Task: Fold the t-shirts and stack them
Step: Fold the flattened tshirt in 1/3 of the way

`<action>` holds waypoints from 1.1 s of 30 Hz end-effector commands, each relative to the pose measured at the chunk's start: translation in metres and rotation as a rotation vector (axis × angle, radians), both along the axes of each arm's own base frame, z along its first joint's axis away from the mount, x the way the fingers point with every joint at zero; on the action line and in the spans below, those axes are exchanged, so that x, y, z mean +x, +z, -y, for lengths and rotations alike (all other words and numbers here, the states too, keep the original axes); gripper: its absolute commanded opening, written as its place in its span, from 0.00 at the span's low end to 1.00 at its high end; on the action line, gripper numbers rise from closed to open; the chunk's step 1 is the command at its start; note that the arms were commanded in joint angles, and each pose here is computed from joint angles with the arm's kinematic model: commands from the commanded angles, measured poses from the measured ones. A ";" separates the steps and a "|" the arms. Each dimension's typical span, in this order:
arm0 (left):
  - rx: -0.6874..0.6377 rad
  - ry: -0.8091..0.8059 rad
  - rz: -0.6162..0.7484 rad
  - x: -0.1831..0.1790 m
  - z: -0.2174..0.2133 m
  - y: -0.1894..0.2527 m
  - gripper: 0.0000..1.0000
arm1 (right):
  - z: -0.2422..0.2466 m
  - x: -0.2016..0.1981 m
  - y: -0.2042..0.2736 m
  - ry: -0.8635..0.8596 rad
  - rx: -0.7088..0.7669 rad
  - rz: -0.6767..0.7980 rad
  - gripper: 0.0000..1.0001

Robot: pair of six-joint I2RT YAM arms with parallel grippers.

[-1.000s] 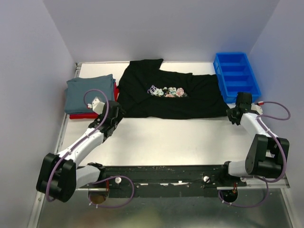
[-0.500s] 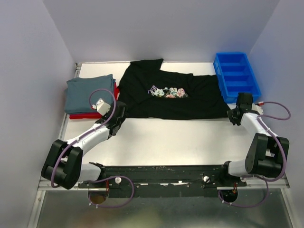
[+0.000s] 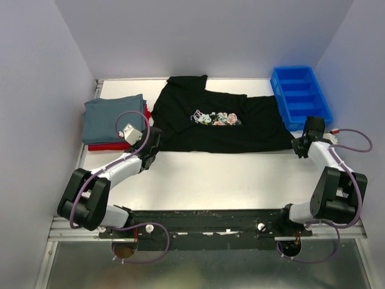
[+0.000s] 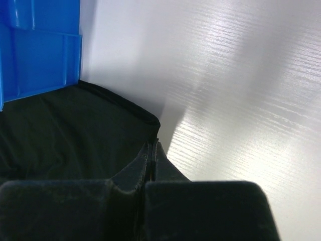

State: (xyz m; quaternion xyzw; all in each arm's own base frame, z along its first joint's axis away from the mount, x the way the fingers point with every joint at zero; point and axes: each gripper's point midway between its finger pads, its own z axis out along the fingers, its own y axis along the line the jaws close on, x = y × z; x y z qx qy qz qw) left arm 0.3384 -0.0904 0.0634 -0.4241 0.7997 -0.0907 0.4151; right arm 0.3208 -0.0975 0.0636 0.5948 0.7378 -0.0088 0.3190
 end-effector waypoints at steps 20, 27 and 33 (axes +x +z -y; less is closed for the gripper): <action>0.033 0.133 -0.135 0.029 -0.056 -0.037 0.41 | 0.013 -0.004 0.003 -0.026 -0.007 -0.016 0.01; 0.033 0.116 -0.048 0.012 -0.059 -0.005 0.43 | 0.016 -0.005 0.005 -0.032 -0.008 -0.015 0.01; -0.003 0.051 0.020 -0.006 -0.035 0.016 0.47 | 0.015 -0.004 0.004 -0.029 -0.002 -0.018 0.01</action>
